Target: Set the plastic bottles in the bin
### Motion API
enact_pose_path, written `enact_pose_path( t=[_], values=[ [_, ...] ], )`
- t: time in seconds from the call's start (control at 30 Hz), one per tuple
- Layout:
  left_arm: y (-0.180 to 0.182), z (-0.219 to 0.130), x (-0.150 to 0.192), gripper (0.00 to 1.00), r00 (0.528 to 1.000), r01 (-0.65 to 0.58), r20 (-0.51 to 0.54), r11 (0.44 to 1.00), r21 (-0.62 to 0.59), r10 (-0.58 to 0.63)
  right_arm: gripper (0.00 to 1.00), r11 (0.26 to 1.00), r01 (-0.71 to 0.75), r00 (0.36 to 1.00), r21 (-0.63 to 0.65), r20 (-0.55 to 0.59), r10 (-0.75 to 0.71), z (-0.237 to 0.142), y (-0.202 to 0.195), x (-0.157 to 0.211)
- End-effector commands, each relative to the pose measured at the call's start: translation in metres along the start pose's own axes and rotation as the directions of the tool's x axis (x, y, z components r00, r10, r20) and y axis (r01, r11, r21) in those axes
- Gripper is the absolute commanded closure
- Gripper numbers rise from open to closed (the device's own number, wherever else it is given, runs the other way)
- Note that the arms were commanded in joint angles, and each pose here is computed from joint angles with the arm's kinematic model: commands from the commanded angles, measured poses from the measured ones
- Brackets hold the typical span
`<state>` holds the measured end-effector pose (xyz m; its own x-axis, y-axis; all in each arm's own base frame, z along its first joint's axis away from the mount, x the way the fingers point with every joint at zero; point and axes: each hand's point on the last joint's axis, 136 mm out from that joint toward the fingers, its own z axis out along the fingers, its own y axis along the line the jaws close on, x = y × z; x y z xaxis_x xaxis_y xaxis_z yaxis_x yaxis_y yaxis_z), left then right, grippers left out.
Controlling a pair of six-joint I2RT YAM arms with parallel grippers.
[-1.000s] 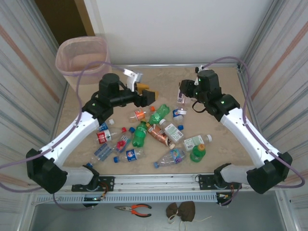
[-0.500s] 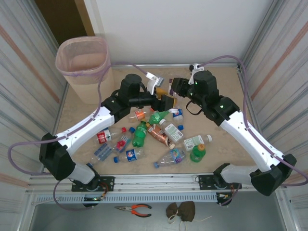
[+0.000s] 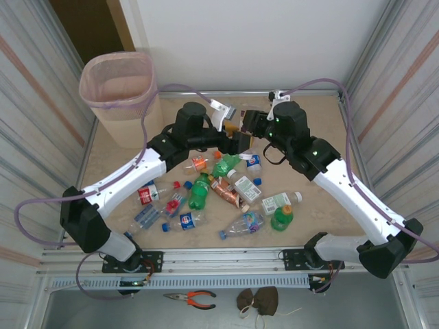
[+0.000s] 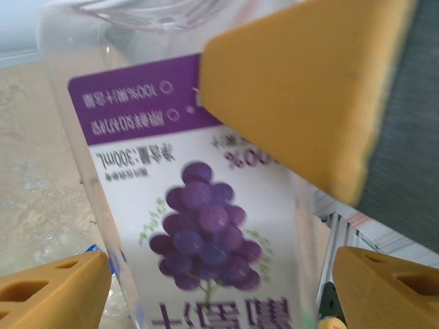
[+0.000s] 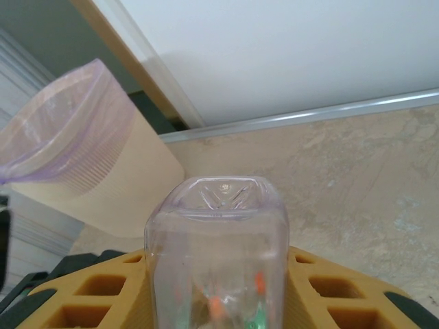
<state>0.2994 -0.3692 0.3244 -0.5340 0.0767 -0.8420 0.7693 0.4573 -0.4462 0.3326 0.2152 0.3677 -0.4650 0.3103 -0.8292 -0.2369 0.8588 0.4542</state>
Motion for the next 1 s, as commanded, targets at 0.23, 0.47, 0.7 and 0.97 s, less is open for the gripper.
enact_pose_path(
  t=[0.23, 0.47, 0.7, 0.97],
  values=[
    [0.004, 0.0, -0.002, 0.19, 1.0, -0.003, -0.024, 0.998, -0.057, 0.002, 0.6, 0.997, -0.027, 0.997, -0.072, 0.069, 0.032, -0.019, 0.019, -0.025],
    [-0.001, 0.003, -0.001, 0.19, 1.0, -0.002, -0.024, 1.0, -0.023, 0.002, 0.59, 0.996, -0.029, 0.996, -0.082, 0.077, 0.035, -0.021, 0.022, -0.027],
    [-0.001, 0.006, 0.003, 0.2, 1.0, 0.003, -0.028, 1.0, -0.01, -0.003, 0.59, 0.996, -0.031, 0.996, -0.086, 0.079, 0.038, -0.021, 0.024, -0.027],
    [0.002, 0.004, 0.003, 0.31, 1.0, -0.005, -0.022, 1.0, -0.029, 0.004, 0.57, 0.997, -0.03, 0.996, -0.075, 0.084, 0.036, -0.023, 0.022, -0.028]
  ],
)
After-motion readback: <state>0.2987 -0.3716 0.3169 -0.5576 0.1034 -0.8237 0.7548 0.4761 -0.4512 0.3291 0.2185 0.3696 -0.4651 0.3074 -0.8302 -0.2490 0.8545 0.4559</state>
